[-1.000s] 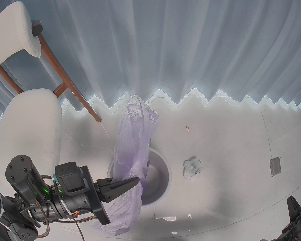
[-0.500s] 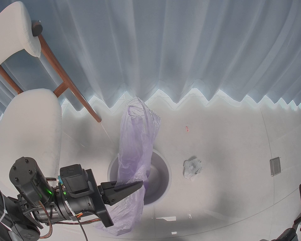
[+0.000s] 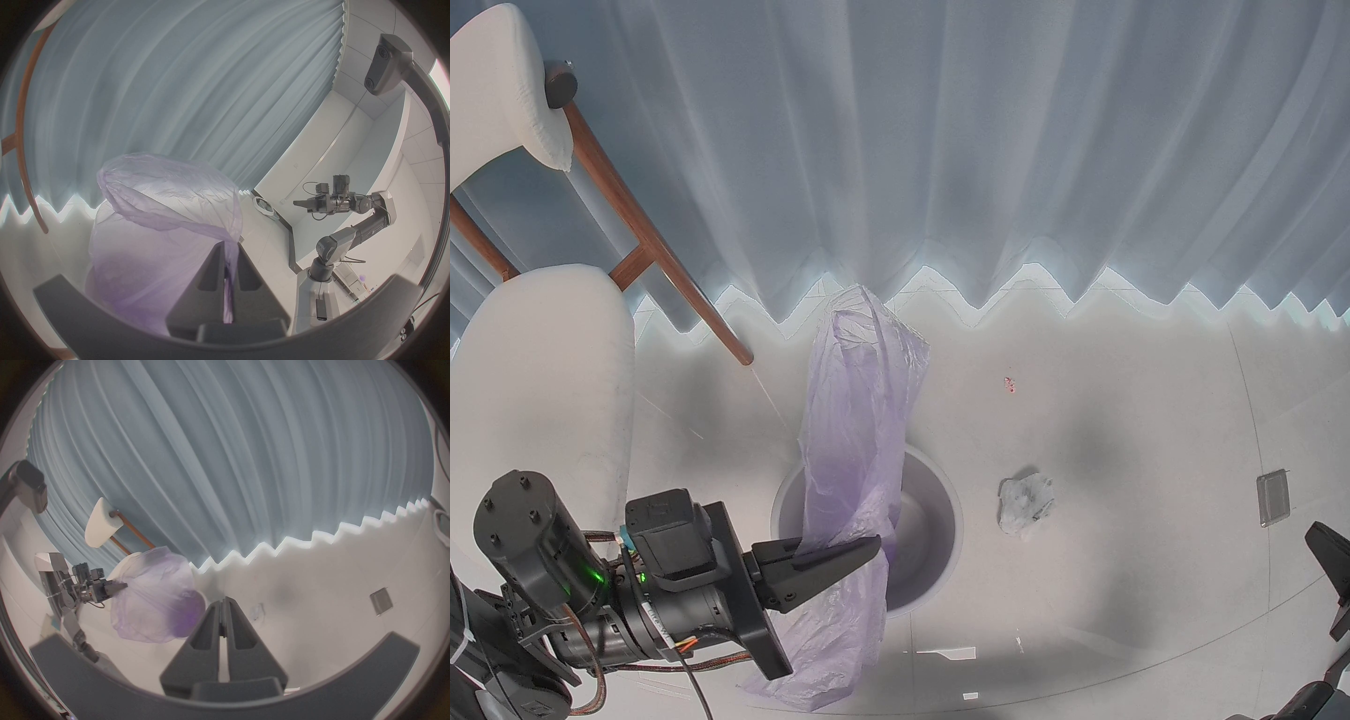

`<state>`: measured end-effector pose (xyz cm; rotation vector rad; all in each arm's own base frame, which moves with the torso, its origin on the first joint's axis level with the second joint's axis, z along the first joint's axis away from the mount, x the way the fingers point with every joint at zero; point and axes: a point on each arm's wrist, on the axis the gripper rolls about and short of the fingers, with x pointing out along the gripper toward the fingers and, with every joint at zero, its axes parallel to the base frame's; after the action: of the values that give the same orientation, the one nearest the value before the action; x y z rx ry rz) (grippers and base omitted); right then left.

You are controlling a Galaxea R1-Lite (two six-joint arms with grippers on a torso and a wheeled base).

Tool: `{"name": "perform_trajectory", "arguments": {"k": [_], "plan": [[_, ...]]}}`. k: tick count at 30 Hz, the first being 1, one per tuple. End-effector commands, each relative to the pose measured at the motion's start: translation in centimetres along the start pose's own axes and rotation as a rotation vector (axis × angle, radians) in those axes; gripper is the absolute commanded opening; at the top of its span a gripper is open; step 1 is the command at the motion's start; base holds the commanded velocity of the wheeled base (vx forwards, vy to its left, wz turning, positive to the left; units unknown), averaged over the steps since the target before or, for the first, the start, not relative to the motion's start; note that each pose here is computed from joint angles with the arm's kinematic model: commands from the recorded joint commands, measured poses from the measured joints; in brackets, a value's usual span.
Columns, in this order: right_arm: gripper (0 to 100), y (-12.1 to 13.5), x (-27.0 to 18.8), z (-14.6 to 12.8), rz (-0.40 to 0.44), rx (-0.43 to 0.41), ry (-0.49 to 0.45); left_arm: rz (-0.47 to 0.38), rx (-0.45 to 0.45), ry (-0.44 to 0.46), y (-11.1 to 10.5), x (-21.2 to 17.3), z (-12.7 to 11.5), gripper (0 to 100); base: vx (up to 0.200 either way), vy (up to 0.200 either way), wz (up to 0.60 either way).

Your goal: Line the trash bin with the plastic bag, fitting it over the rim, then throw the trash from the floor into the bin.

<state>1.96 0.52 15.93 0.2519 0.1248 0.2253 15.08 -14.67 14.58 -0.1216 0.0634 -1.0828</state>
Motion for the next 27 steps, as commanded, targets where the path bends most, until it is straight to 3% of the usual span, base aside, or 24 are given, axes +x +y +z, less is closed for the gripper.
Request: {"name": "perform_trajectory", "arguments": {"k": [1, 9, 10, 11, 15, 16, 17, 21, 26, 27], "plan": [[0, 0.0, 2.9, 1.4, 0.045, 0.049, 0.113, 0.000, -0.003, 0.004, 0.0, 0.0, -0.2, 0, 0.000, 0.000, 0.00], [0, 0.1, 5.6, 2.3, 0.136, 0.055, 0.152, 0.021, 0.000, -0.014, 0.0, 0.1, 0.1, 0, 0.000, 0.000, 0.00], [0, 0.5, 6.9, 1.8, 0.213, 0.067, 0.233, 0.065, 0.004, -0.029, 0.1, 0.3, 0.4, 0, 0.000, 0.000, 0.00], [0, 0.6, 7.0, 1.8, 0.223, 0.068, 0.241, 0.068, 0.003, -0.031, 0.1, 0.3, 0.4, 0, 0.000, 0.000, 0.00], [0, 2.3, 7.3, 0.6, 0.403, 0.108, 0.375, 0.079, 0.007, -0.041, 0.1, 0.3, 0.6, 0, 0.000, 0.000, 0.00], [0, 2.3, 7.3, 0.6, 0.403, 0.108, 0.375, 0.079, 0.007, -0.041, 0.1, 0.3, 0.6, 0, 0.000, 0.000, 0.00], [0, 3.3, 7.8, 0.2, 0.463, 0.170, 0.455, 0.080, 0.011, -0.047, 0.1, 0.4, 0.7, 0, 0.000, 0.000, 0.00], [0, 4.5, 8.5, 0.0, 0.515, 0.279, 0.563, 0.101, 0.012, -0.051, 0.1, 0.4, 0.8, 0, 0.000, 0.000, 0.00], [0, 5.4, 8.2, -0.6, 0.640, 0.324, 0.678, 0.107, 0.014, -0.053, 0.1, 0.4, 0.8, 0, 0.000, 0.000, 0.00], [0, 5.7, 8.0, -1.1, 0.711, 0.342, 0.761, 0.106, 0.013, -0.050, 0.1, 0.4, 0.7, 0, 0.000, 0.000, 0.00]]}}
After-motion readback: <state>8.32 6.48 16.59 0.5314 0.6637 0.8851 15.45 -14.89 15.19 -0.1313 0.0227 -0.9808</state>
